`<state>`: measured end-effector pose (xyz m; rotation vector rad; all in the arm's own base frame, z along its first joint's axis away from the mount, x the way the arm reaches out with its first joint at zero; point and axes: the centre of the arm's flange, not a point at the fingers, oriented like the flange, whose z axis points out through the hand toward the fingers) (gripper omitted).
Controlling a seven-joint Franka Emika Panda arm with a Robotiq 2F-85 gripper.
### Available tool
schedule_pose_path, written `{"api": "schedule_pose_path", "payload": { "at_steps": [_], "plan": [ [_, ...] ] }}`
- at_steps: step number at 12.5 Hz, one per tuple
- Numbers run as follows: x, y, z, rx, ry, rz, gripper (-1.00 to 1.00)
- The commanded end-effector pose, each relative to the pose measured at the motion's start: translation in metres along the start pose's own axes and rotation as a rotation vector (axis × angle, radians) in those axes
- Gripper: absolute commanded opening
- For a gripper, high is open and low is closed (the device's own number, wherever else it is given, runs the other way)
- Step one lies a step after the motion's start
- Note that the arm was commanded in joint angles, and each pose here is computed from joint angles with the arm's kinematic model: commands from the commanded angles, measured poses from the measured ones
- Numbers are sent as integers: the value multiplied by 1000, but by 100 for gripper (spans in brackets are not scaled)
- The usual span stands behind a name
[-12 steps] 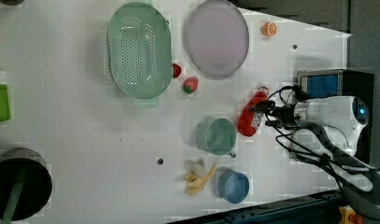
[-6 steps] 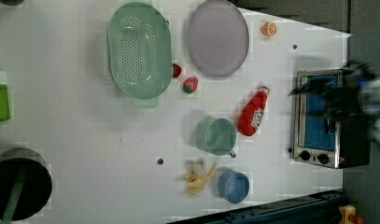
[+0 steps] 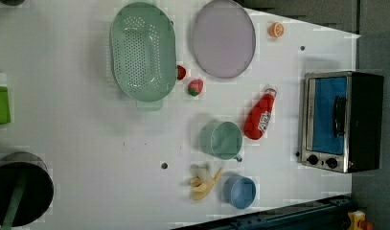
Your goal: Pick Ketchup from oven and place it on table.
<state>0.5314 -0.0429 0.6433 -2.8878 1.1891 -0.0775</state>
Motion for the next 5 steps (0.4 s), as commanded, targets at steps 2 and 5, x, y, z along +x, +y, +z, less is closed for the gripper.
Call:
{"api": "schedule_pose_path", "payload": {
  "at_steps": [2, 5],
  "plan": [
    [16, 9, 4, -38, -22, 109, 100],
    [15, 8, 3, -36, -19, 107, 100]
  ]
}}
